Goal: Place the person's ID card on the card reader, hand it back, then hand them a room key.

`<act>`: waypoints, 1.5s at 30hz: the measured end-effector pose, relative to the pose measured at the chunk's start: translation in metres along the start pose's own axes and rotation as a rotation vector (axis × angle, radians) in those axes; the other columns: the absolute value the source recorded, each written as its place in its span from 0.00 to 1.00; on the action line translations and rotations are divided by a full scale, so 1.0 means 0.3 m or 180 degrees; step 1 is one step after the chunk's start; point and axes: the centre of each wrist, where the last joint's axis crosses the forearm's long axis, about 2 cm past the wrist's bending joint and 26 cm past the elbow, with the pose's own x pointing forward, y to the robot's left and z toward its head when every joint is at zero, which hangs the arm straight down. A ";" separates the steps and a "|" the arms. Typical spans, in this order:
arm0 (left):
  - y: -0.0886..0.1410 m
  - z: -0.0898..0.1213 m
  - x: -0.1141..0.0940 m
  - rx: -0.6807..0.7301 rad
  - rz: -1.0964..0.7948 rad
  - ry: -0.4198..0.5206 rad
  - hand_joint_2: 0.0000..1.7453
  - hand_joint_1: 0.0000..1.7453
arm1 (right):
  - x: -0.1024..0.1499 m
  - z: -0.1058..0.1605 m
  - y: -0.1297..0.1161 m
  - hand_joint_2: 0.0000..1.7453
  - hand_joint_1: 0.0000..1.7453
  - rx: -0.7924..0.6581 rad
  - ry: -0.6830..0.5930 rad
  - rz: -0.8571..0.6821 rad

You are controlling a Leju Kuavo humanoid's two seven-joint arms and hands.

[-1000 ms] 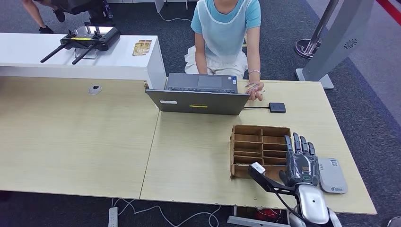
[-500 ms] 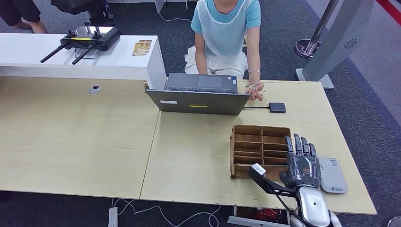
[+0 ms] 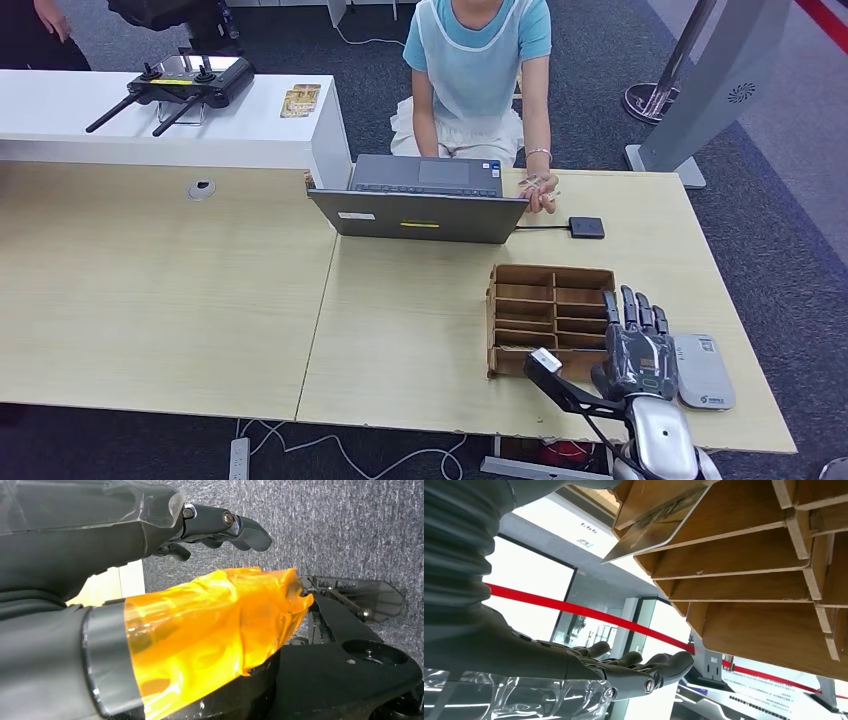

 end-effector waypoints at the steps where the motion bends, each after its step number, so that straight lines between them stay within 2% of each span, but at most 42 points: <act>1: -0.002 0.000 0.000 -0.0003 0.0003 0.0000 0.00 0.00 | 0.001 0.000 0.000 1.00 0.00 0.0003 -0.0006 0.0001; 16: -0.007 0.001 0.004 0.0010 0.0044 -0.0003 0.00 0.00 | 0.010 0.000 -0.001 1.00 0.03 0.0009 -0.0064 0.0002; 45: -0.015 0.003 0.004 -0.0009 0.0145 0.0009 0.00 0.00 | -0.010 0.016 0.018 1.00 0.02 0.0121 -0.0168 -0.0089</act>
